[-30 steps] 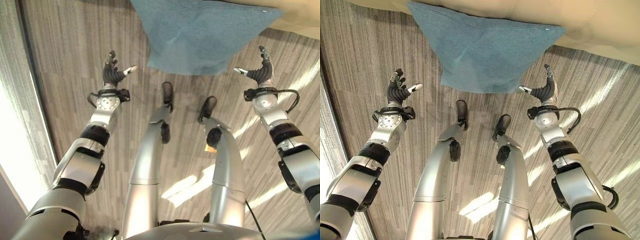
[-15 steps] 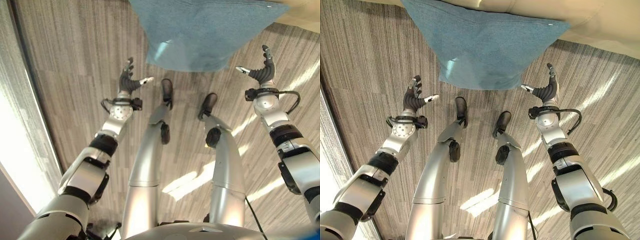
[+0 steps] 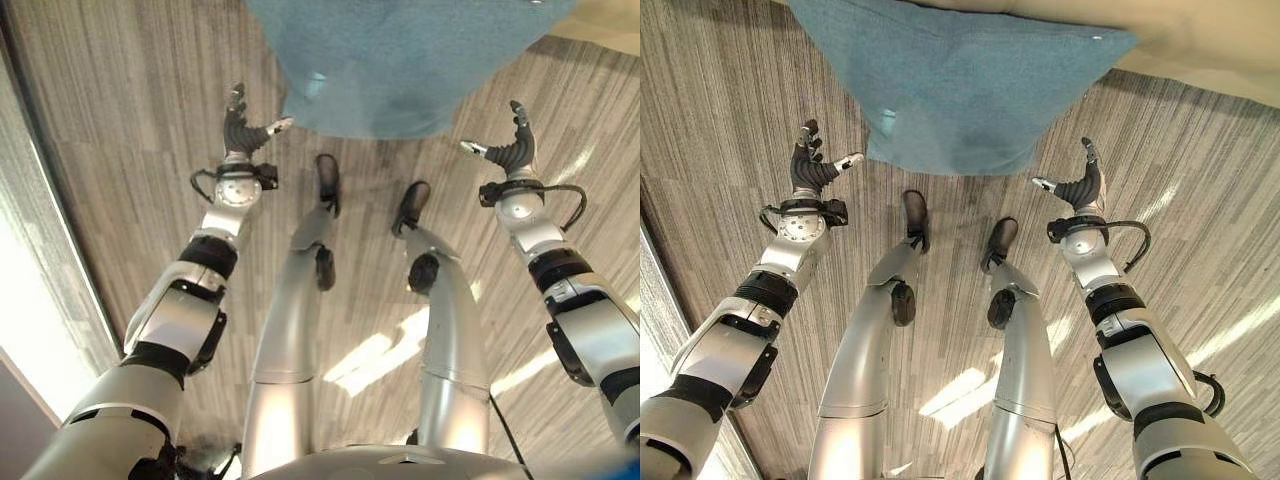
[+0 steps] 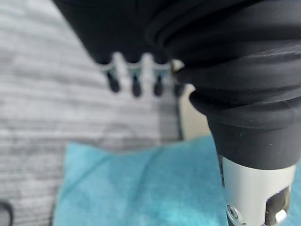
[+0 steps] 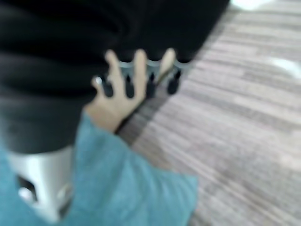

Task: Pick up all the scattered cushions and arrange them neatly on the sofa.

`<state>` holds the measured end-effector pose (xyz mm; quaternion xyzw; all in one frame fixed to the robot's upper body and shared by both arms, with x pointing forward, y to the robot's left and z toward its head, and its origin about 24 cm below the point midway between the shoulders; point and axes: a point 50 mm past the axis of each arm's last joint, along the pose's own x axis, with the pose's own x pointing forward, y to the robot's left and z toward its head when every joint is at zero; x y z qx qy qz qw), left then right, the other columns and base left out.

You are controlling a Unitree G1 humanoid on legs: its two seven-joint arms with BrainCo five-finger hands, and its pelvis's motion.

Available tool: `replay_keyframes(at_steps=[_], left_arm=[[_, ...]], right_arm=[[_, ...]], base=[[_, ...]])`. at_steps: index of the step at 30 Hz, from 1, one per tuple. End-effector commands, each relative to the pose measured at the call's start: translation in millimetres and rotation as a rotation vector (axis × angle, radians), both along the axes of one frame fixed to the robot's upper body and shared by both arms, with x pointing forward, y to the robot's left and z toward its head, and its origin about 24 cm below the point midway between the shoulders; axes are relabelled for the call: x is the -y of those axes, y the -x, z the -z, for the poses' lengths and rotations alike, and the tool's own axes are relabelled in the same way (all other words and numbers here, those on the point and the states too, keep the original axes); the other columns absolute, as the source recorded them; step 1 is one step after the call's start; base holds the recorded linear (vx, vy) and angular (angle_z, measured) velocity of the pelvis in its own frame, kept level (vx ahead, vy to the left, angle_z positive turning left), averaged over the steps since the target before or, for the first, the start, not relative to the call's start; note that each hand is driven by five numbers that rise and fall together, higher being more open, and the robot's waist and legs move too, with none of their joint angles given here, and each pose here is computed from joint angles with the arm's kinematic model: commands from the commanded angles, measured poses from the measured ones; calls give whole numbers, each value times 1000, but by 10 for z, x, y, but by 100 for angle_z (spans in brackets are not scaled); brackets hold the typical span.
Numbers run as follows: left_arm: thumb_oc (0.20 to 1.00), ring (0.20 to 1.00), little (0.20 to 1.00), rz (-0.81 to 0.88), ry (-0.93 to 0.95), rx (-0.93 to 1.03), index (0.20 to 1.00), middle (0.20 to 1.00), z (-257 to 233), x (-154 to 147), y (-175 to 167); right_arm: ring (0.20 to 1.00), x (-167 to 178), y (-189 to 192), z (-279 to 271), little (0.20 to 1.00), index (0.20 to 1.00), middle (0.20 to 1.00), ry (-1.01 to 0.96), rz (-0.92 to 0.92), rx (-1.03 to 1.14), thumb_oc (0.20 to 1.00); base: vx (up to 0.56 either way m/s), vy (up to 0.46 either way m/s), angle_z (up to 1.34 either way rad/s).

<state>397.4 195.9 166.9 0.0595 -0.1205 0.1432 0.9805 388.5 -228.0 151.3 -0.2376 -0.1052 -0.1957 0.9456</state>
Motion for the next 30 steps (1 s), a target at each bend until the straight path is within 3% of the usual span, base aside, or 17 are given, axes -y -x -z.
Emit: replay_keyframes(at_steps=[1, 8, 21, 28, 30], left_arm=[[1000, 1000, 1000, -58, 73, -34, 1000, 1000, 162, -88, 29], [1000, 1000, 1000, 3, 75, 93, 1000, 1000, -323, -89, -40], [1000, 1000, 1000, 84, 52, 185, 1000, 1000, -540, 96, -20], [1000, 1000, 1000, 75, 25, 192, 1000, 1000, -615, 204, -54], [1000, 1000, 1000, 101, 47, 202, 1000, 1000, -651, 313, -65]], right_arm=[[1000, 33, 32, 52, 1000, 1000, 1000, -33, 31, 5, 1000], [1000, 64, -23, -483, 1000, 1000, 1000, -37, 32, 167, 1000], [1000, -21, -34, -800, 1000, 1000, 1000, -50, 3, 280, 1000], [1000, -332, -35, -1123, 1000, 1000, 1000, -118, -117, 400, 1000], [1000, -566, -44, -1256, 1000, 1000, 1000, -123, -189, 433, 1000]], base=[[25, 37, 0], [35, 59, -4], [14, 30, -3], [5, 60, -5], [-4, 59, -4]])
